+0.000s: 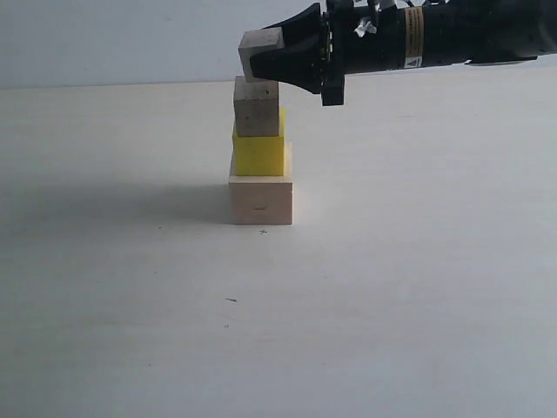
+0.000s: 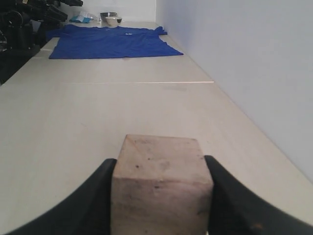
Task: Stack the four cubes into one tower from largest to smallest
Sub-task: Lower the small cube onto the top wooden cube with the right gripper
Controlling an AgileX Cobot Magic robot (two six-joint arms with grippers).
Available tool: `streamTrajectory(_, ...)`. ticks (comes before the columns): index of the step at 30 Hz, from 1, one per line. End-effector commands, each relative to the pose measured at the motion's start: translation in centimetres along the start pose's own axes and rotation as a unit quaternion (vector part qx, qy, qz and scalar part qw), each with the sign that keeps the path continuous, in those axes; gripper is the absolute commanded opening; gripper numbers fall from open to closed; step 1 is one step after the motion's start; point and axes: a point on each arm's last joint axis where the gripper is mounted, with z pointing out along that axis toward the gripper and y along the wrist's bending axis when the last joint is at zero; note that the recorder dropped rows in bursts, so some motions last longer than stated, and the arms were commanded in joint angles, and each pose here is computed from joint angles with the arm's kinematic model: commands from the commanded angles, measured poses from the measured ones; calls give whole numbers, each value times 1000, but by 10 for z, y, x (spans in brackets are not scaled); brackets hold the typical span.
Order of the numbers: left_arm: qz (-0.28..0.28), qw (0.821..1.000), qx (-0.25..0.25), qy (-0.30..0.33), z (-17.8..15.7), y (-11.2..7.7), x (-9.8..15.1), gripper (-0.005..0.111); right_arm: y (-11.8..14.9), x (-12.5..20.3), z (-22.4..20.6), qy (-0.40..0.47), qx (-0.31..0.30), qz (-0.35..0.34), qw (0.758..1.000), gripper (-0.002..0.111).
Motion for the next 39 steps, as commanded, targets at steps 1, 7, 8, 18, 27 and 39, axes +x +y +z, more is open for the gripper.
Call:
streamTrajectory(1, 0, 1000, 2, -1, -1, -1, 1, 0, 2, -6, 4, -7, -5, -16, 1000, 0)
streamTrajectory(7, 3, 1000, 1, 0, -1, 0, 1, 0, 2, -6, 4, -7, -5, -18, 1000, 0)
streamTrajectory(8, 3, 1000, 0, 0, -1, 0, 1, 0, 2, -6, 4, -7, -5, -20, 1000, 0)
streamTrajectory(18, 3, 1000, -5, 1, -1, 1, 1, 0, 5, -7, 10, -9, -13, -30, 999, 0)
streamTrajectory(27, 3, 1000, -7, 1, -1, 1, 1, 0, 5, -7, 10, -11, -12, -30, 999, 0)
streamTrajectory(39, 3, 1000, -7, 1, -1, 1, 1, 0, 6, -6, 10, -6, -15, -35, 999, 0)
